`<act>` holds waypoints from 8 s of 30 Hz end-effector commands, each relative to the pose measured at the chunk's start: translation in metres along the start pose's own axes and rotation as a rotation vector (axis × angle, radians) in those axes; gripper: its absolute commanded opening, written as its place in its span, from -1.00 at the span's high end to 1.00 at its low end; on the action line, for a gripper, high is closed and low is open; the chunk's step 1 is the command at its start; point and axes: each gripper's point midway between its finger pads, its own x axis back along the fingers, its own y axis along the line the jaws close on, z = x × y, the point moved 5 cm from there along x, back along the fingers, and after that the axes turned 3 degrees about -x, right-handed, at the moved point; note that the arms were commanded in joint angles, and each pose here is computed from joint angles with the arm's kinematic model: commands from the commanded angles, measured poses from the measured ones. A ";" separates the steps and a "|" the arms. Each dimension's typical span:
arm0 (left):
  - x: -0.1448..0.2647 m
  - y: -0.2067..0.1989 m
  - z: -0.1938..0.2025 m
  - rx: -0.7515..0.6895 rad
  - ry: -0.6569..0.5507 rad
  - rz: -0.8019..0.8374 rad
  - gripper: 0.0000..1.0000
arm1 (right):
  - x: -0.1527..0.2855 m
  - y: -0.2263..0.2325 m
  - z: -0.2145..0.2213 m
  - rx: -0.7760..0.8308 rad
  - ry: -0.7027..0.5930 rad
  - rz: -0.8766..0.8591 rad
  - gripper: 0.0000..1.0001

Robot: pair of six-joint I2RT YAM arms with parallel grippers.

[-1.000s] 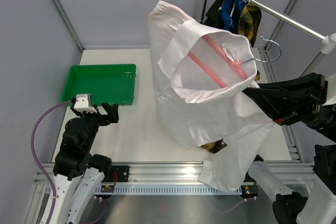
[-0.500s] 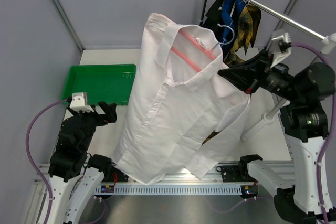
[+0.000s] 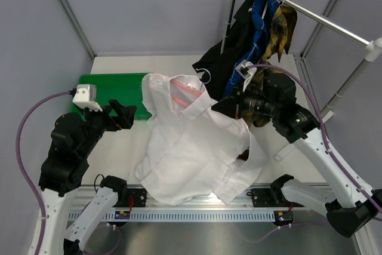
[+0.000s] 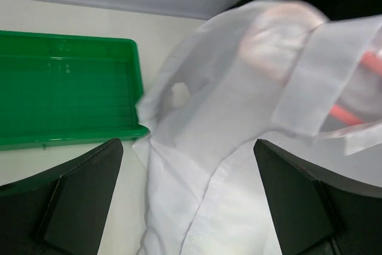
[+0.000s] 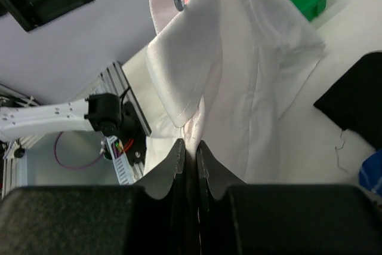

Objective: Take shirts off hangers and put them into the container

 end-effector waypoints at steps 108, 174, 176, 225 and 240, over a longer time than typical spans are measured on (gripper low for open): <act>-0.087 -0.173 0.019 -0.138 0.056 0.410 0.37 | -0.047 0.027 0.055 0.054 0.051 -0.065 1.00; -0.089 -0.145 0.018 -0.191 -0.065 0.295 1.00 | -0.097 0.033 -0.004 0.151 -0.039 0.124 0.16; -0.088 -0.145 0.017 -0.190 -0.066 0.296 1.00 | -0.097 0.033 -0.003 0.152 -0.035 0.125 0.43; -0.104 -0.139 -0.007 -0.203 -0.099 0.105 1.00 | -0.006 0.015 -0.016 0.148 -0.117 0.464 -0.12; -0.122 -0.134 -0.007 -0.175 -0.090 -0.076 1.00 | -0.046 0.039 -0.025 0.000 -0.146 0.464 -0.19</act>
